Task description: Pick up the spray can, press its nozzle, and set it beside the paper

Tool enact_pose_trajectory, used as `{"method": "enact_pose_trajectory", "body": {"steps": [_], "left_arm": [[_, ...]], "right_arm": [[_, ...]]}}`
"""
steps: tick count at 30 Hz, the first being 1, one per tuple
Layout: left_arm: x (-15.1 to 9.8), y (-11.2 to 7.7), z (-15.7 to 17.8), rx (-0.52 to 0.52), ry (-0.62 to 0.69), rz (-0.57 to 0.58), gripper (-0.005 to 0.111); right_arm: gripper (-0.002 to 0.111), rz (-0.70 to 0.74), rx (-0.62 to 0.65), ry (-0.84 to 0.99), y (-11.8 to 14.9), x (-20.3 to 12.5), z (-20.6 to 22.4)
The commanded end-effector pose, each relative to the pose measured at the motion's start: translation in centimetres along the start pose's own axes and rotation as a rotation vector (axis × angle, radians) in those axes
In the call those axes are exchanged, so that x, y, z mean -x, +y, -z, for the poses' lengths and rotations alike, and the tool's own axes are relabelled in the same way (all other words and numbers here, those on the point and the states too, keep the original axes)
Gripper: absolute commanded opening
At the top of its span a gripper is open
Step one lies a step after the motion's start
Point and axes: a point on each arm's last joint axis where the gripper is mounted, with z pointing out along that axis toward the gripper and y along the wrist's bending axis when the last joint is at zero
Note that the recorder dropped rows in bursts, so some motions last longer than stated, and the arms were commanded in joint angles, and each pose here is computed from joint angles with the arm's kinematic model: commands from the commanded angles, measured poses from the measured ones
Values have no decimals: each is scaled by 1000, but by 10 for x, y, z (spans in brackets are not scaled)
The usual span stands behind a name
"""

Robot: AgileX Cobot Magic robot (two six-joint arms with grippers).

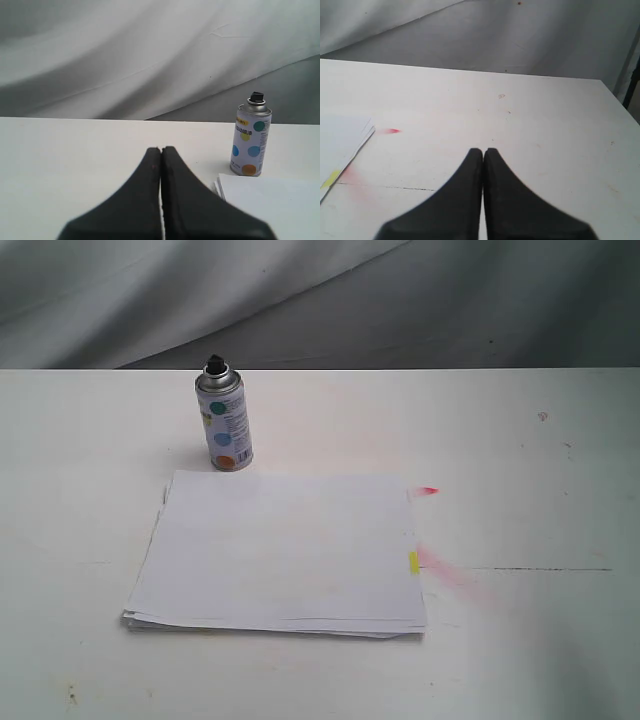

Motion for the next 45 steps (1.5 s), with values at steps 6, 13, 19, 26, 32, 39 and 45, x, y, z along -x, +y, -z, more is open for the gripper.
{"method": "enact_pose_trajectory", "body": {"steps": [6,13,19,26,32,39,45], "left_arm": [[-1,0,0,2,-4,4,0],[-1,0,0,2,-4,4,0],[0,0,0,1,-15,44,0],[73,-3,-24,2,54,122,0],[91,-2,-42,6,-24,357,0],[91,-2,-42,6,-28,357,0],[91,-2,-42,6,-28,359,0]], "right_arm": [[0,-5,-7,-4,0,-1,0],[0,-5,-7,-4,0,-1,0],[0,-5,-7,-4,0,-1,0],[0,-5,-7,-4,0,-1,0],[0,-5,-7,-4,0,-1,0],[0,-5,-7,-4,0,-1,0],[0,-5,-7,-4,0,-1,0]]}}
